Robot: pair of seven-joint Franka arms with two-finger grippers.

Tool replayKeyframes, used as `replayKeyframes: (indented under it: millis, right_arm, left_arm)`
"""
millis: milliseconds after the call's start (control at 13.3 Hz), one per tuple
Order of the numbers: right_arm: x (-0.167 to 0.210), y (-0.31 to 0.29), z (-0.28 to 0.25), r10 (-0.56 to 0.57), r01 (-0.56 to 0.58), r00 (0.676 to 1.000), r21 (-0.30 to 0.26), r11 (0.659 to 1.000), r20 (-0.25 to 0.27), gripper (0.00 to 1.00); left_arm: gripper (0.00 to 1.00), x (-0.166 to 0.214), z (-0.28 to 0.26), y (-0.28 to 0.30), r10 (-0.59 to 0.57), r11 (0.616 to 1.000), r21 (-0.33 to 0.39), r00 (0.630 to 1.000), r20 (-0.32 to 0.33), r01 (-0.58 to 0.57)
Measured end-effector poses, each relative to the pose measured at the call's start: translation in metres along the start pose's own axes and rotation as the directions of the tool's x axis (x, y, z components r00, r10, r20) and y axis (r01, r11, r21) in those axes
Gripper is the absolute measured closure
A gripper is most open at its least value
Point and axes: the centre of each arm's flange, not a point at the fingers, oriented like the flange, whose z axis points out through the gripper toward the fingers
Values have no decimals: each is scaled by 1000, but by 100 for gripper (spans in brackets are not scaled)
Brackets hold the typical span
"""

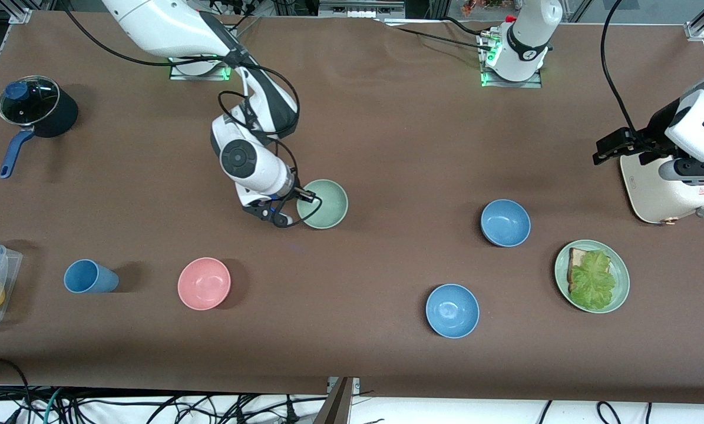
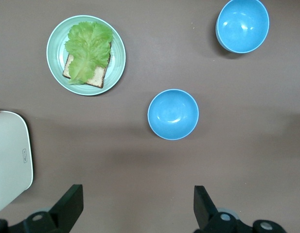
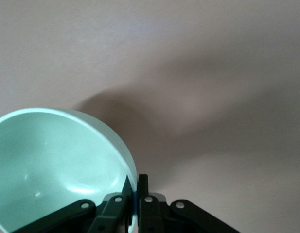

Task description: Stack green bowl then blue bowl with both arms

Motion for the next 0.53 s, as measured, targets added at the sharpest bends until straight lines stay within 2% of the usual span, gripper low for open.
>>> replayKeyframes:
  millis: [226,526]
  right_arm:
    - [-10,-21,3,0,0,1000,13,1000,-1,95]
    - [-31,-33,13,-36,36,999,2,999,7,95]
  left_arm:
    - [0,0,0,0,0,1000,0,1000,0,0]
    - [0,0,0,0,0,1000,0,1000,0,0]
